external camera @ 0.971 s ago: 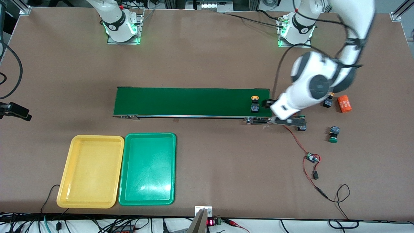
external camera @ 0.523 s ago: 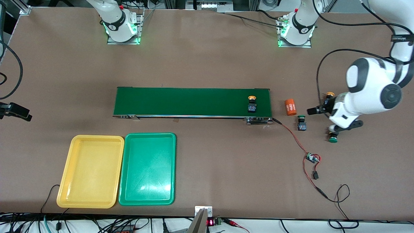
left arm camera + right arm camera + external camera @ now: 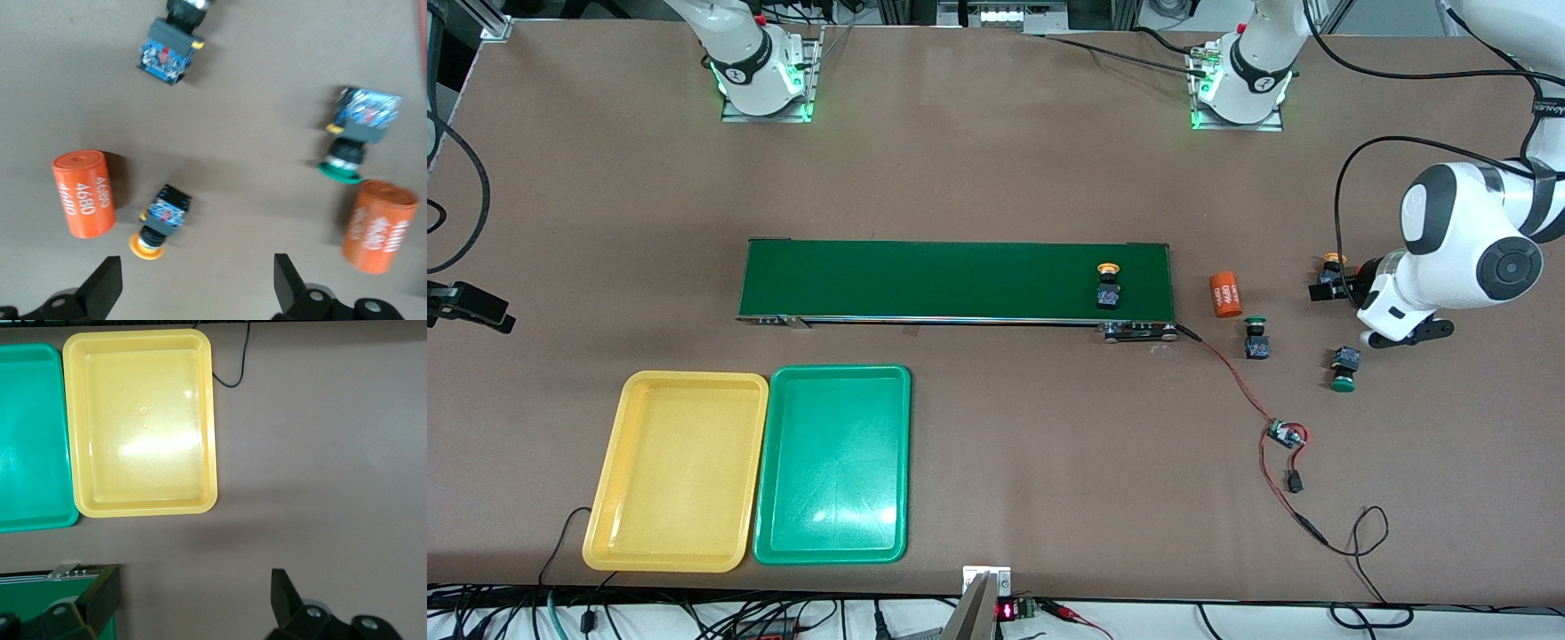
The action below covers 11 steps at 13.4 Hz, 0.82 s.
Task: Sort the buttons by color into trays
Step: 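Withdraw the left gripper back toward the remaining buttons, then grasp a second orange-capped button with the left gripper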
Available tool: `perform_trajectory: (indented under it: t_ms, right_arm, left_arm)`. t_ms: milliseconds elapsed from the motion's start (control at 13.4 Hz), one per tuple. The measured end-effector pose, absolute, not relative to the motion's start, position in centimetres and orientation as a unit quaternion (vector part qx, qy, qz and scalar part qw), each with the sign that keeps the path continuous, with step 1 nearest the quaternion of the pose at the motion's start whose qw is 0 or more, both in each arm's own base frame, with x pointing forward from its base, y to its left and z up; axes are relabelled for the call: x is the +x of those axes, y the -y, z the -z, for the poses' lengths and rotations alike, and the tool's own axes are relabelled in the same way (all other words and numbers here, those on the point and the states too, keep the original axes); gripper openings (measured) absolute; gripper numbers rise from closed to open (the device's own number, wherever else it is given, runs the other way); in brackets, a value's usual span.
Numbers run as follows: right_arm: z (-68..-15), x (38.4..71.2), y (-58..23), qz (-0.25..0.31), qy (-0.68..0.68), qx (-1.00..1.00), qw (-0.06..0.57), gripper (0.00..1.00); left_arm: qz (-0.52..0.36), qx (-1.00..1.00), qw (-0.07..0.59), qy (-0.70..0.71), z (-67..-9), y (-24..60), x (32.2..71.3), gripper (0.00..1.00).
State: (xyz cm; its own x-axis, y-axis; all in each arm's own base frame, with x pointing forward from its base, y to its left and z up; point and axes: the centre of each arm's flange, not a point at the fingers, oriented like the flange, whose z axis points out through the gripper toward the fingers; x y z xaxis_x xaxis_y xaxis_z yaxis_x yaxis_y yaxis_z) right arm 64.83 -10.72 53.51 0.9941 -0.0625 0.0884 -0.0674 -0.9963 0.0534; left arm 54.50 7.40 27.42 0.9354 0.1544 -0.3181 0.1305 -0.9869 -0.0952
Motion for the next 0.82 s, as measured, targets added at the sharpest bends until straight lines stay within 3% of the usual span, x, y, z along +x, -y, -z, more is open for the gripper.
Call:
perform_trajectory:
  t_ms: [374, 822]
  right_arm:
    - [-53.5, 64.9, 10.7, -0.045, 0.033, 0.998, 0.028, 1.0]
    - [-53.5, 64.9, 10.7, -0.045, 0.033, 0.998, 0.028, 1.0]
  left_arm:
    - [-0.156, -0.988, 0.013, -0.02, -21.2, -9.5, 51.3, 1.0]
    - [-0.151, -0.984, 0.021, -0.088, -20.3, -10.7, 50.4, 1.0]
